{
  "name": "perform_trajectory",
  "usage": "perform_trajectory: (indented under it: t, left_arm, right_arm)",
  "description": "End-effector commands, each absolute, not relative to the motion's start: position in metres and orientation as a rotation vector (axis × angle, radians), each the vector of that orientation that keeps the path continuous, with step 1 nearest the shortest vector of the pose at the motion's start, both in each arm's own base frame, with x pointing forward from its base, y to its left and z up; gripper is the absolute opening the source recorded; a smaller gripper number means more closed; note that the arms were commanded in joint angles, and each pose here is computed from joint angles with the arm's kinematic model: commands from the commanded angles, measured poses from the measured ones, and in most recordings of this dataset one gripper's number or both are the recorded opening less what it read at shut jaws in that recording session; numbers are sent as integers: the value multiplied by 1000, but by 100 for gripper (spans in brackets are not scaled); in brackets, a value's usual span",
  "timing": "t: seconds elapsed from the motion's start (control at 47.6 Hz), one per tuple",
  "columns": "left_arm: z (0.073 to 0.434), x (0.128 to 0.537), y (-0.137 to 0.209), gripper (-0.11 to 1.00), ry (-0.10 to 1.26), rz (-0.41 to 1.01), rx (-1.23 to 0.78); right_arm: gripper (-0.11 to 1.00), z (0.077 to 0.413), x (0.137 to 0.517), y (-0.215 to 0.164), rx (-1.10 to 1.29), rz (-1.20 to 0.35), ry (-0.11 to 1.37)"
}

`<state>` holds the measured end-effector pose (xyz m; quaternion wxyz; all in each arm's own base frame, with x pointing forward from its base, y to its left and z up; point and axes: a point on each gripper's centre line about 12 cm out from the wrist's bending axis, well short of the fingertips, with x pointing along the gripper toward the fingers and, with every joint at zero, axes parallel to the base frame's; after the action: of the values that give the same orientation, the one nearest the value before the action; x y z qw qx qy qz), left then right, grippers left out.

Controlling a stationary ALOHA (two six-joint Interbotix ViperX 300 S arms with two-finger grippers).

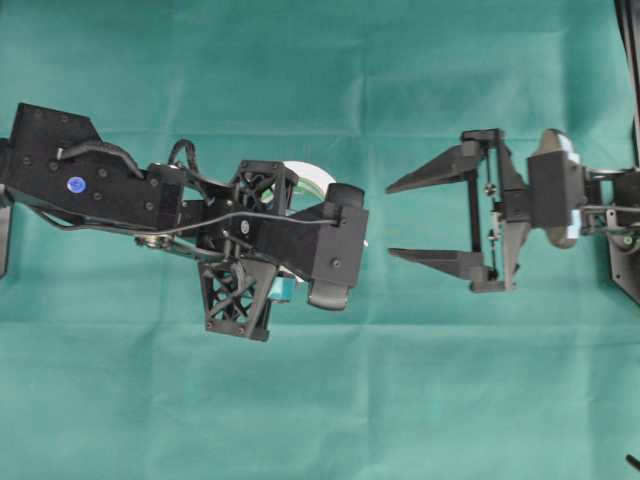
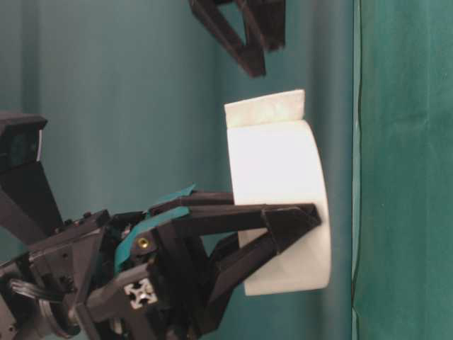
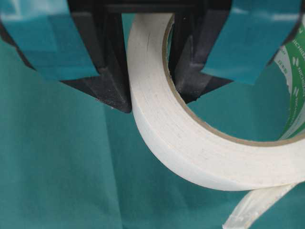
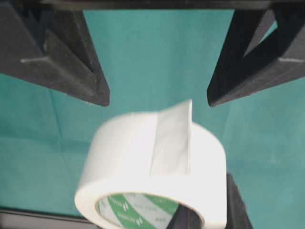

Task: Peel off the duct tape with your right arm.
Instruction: 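Move the open right gripper toward the tape's free end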

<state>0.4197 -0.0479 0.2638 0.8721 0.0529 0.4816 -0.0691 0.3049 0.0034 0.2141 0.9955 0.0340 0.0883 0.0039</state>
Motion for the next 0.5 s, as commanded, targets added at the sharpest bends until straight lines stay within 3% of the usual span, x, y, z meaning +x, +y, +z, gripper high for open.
perform_trajectory:
  t: [0.0, 0.483]
  left_arm:
    - [282, 423, -47, 20, 953, -142, 112]
    - [278, 425, -42, 20, 962, -129, 106]
  right_arm:
    - [72, 227, 313, 4, 68, 12, 134]
    - [72, 232, 326, 7, 69, 21, 116]
